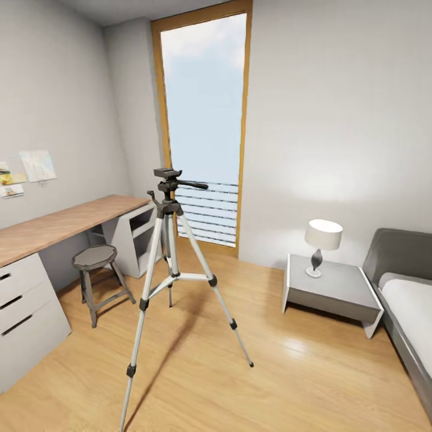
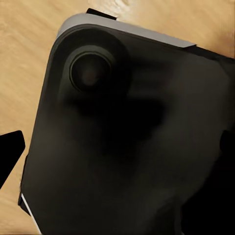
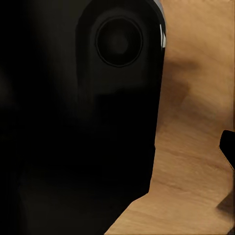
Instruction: Attach the digital camera to the camera tripod in the bedroom.
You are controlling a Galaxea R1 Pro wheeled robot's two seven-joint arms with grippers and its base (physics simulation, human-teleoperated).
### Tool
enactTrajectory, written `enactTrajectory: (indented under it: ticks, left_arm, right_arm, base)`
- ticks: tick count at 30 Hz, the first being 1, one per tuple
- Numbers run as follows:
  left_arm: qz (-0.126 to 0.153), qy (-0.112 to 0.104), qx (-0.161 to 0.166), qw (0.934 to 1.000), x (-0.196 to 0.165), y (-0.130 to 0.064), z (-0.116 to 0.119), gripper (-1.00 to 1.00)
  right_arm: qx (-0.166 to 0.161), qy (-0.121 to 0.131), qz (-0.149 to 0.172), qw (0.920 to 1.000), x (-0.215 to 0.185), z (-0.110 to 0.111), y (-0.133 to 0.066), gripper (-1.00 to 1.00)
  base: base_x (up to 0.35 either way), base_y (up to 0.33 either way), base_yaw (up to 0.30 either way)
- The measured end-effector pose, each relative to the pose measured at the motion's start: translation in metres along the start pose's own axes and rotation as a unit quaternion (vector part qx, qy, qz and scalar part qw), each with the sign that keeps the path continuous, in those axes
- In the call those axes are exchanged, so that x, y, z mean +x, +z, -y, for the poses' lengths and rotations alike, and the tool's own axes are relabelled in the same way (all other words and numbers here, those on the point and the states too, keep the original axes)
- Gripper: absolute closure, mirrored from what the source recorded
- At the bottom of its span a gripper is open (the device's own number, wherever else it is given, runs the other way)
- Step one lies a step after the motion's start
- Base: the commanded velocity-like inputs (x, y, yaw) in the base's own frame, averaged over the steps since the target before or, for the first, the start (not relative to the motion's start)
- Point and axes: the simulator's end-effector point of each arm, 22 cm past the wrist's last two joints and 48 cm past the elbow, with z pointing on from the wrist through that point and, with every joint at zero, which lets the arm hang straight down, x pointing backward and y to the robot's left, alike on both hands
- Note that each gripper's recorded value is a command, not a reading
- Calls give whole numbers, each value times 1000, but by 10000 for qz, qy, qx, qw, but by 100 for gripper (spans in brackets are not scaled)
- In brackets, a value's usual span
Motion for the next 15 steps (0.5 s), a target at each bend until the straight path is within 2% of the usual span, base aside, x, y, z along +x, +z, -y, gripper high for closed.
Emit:
enactTrajectory:
  ticks: [8, 15]
  left_arm:
    - [-1, -123, -12, 9999, 0, 0, -1, -100]
    - [-2, -354, -20, 9994, 0, 0, -2, -100]
  right_arm:
    - [-5, -6, 5, 10000, -1, 0, 0, -100]
    - [-6, -105, 7, 9999, -1, 0, 0, -100]
  base:
    - [0, 0, 271]
    - [0, 0, 275]
